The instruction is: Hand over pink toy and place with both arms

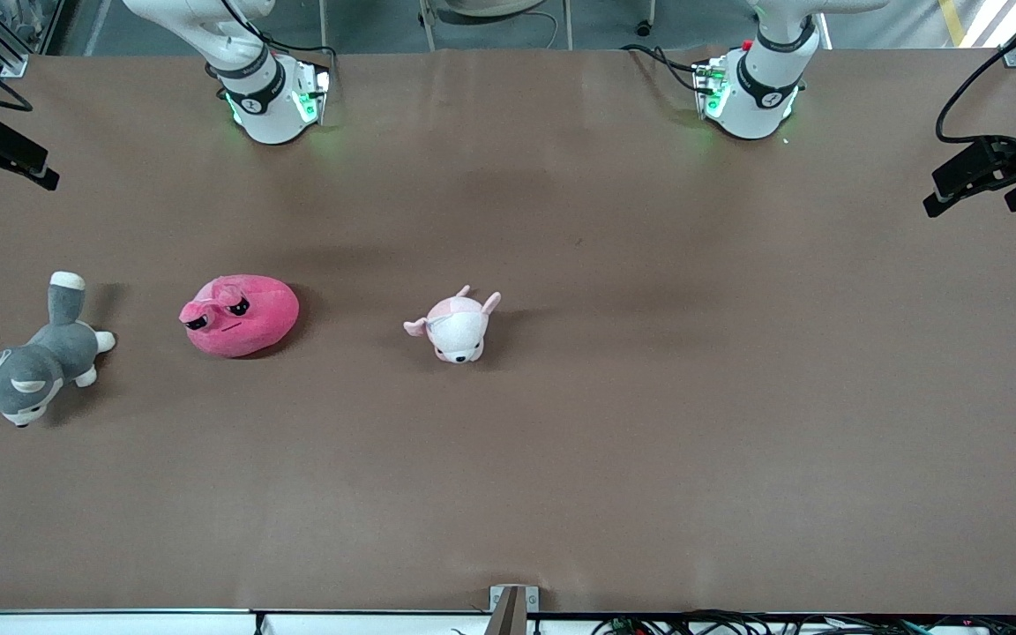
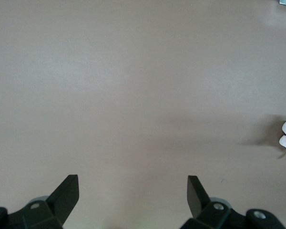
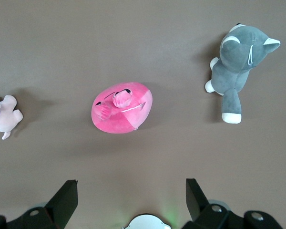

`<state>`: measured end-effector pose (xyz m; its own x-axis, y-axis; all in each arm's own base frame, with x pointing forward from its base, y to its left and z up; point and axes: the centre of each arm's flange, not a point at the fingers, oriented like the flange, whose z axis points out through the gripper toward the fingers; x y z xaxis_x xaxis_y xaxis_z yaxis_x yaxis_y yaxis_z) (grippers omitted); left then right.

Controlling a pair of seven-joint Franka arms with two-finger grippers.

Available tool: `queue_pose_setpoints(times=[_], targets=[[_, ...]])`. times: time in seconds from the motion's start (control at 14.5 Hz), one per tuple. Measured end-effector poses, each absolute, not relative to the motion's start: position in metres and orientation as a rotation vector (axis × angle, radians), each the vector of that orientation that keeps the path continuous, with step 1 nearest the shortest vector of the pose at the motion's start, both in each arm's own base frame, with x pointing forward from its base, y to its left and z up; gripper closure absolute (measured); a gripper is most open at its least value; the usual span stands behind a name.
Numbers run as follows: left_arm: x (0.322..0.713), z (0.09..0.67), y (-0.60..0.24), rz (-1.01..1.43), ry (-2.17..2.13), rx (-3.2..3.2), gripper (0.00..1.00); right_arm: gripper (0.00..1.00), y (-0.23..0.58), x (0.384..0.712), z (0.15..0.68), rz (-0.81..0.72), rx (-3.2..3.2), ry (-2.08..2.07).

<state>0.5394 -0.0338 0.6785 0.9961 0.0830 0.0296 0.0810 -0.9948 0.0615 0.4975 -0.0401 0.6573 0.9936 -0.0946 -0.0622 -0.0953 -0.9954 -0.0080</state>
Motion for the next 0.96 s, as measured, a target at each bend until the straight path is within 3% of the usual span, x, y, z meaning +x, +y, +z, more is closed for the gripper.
queue_pose_setpoints(times=[0.96], targets=[[0.5394,0.6785,-0.033,0.049,0.129,3.078,0.0,0.0,-0.0395,0.4966,0.6616,0.068,-3.127,0.147]])
